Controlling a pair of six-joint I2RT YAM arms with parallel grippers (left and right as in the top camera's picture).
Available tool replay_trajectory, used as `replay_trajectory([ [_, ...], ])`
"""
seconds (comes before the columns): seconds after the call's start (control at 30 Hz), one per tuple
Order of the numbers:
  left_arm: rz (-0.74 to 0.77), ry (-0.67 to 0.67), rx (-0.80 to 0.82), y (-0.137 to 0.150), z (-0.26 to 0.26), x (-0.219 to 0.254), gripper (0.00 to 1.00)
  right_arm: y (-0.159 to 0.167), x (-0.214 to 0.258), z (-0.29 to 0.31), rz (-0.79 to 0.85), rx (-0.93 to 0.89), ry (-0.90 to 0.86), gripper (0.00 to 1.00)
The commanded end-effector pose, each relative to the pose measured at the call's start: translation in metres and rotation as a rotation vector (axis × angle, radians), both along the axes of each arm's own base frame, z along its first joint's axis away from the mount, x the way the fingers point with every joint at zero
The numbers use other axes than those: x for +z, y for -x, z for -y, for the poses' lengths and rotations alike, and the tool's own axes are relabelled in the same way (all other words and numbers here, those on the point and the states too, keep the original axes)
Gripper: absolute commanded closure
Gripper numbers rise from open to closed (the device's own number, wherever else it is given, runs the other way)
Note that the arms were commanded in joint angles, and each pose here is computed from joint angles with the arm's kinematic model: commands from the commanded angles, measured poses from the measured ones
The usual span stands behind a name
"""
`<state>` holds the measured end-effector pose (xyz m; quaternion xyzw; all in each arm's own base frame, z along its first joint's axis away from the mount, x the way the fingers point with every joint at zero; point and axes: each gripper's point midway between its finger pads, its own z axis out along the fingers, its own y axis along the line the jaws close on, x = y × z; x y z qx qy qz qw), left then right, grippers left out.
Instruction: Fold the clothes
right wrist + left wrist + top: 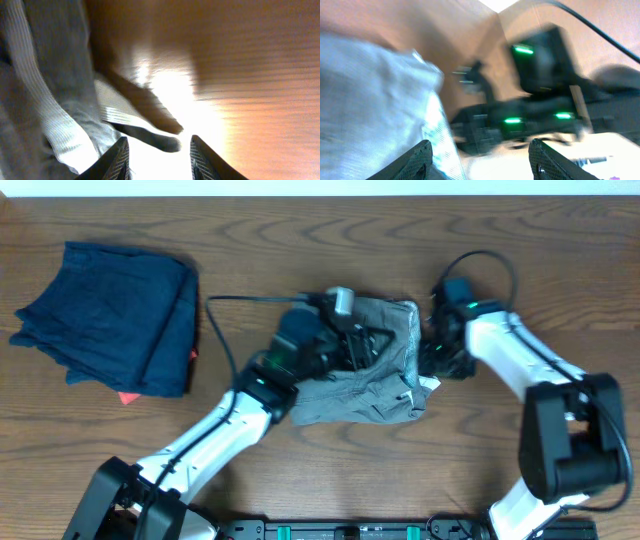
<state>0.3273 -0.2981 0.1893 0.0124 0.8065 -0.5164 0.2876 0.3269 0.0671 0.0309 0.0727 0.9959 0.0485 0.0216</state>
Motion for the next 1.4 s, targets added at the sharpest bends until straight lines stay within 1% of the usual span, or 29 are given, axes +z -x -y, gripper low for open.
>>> replay_trajectory([
  [0.0,0.065,-0.013,0.112,-0.034,-0.041,0.012,0.37,-0.036,0.065,0.017,0.186,-0.078,-0.035,0.62],
  [0.07,0.084,-0.061,0.200,-0.053,-0.067,0.005,0.37,-0.045,0.090,0.008,0.255,-0.038,-0.113,0.63],
  [0.13,0.100,-0.121,0.286,-0.070,-0.090,-0.005,0.37,-0.048,0.114,-0.018,0.326,0.077,-0.245,0.63],
  [0.2,0.117,-0.202,0.352,-0.083,-0.108,-0.022,0.37,-0.042,0.128,-0.046,0.348,0.170,-0.364,0.63],
  [0.27,0.109,-0.263,0.373,-0.090,-0.115,-0.041,0.37,-0.032,0.129,-0.069,0.325,0.235,-0.433,0.62],
  [0.37,0.076,-0.334,0.355,-0.093,-0.116,-0.077,0.37,-0.016,0.119,-0.096,0.270,0.301,-0.459,0.61],
  [0.5,-0.002,-0.387,0.332,-0.093,-0.116,-0.123,0.37,0.004,0.093,-0.121,0.189,0.371,-0.437,0.61],
  [0.6,-0.079,-0.419,0.307,-0.085,-0.116,-0.155,0.37,0.020,0.063,-0.126,0.104,0.386,-0.383,0.61],
  [0.67,-0.121,-0.418,0.268,-0.076,-0.113,-0.166,0.37,0.032,0.041,-0.125,0.037,0.386,-0.353,0.61],
  [0.73,-0.165,-0.416,0.232,-0.067,-0.110,-0.173,0.37,0.047,0.017,-0.114,-0.044,0.350,-0.303,0.64],
  [0.8,-0.215,-0.402,0.181,-0.054,-0.105,-0.177,0.37,0.057,-0.002,-0.099,-0.097,0.310,-0.241,0.65],
  [0.87,-0.267,-0.391,0.137,-0.041,-0.101,-0.180,0.39,0.064,-0.018,-0.074,-0.128,0.250,-0.136,0.66],
  [0.9,-0.300,-0.385,0.112,-0.033,-0.099,-0.181,0.42,0.065,-0.024,-0.060,-0.133,0.222,-0.077,0.66],
  [0.97,-0.361,-0.362,0.057,-0.016,-0.094,-0.180,0.51,0.062,-0.032,-0.026,-0.127,0.152,0.067,0.67],
  [1.0,-0.384,-0.342,0.025,-0.008,-0.091,-0.175,0.54,0.057,-0.033,-0.007,-0.109,0.106,0.146,0.67],
  [1.03,-0.401,-0.320,-0.004,-0.001,-0.087,-0.170,0.54,0.052,-0.033,0.005,-0.090,0.079,0.189,0.68],
  [1.13,-0.386,-0.273,-0.054,0.009,-0.079,-0.145,0.56,0.025,-0.032,0.029,0.004,0.028,0.254,0.63],
  [1.23,-0.244,-0.275,-0.035,-0.001,-0.078,-0.109,0.56,-0.002,-0.030,0.039,0.102,0.010,0.240,0.55],
  [1.27,-0.161,-0.299,0.002,-0.011,-0.082,-0.095,0.55,-0.009,-0.029,0.040,0.133,-0.002,0.232,0.54],
  [1.3,-0.100,-0.327,0.044,-0.020,-0.087,-0.086,0.50,-0.014,-0.028,0.038,0.150,-0.007,0.217,0.54],
  [1.37,0.008,-0.403,0.188,-0.043,-0.107,-0.071,0.33,-0.023,-0.027,0.030,0.186,-0.008,0.164,0.50],
])
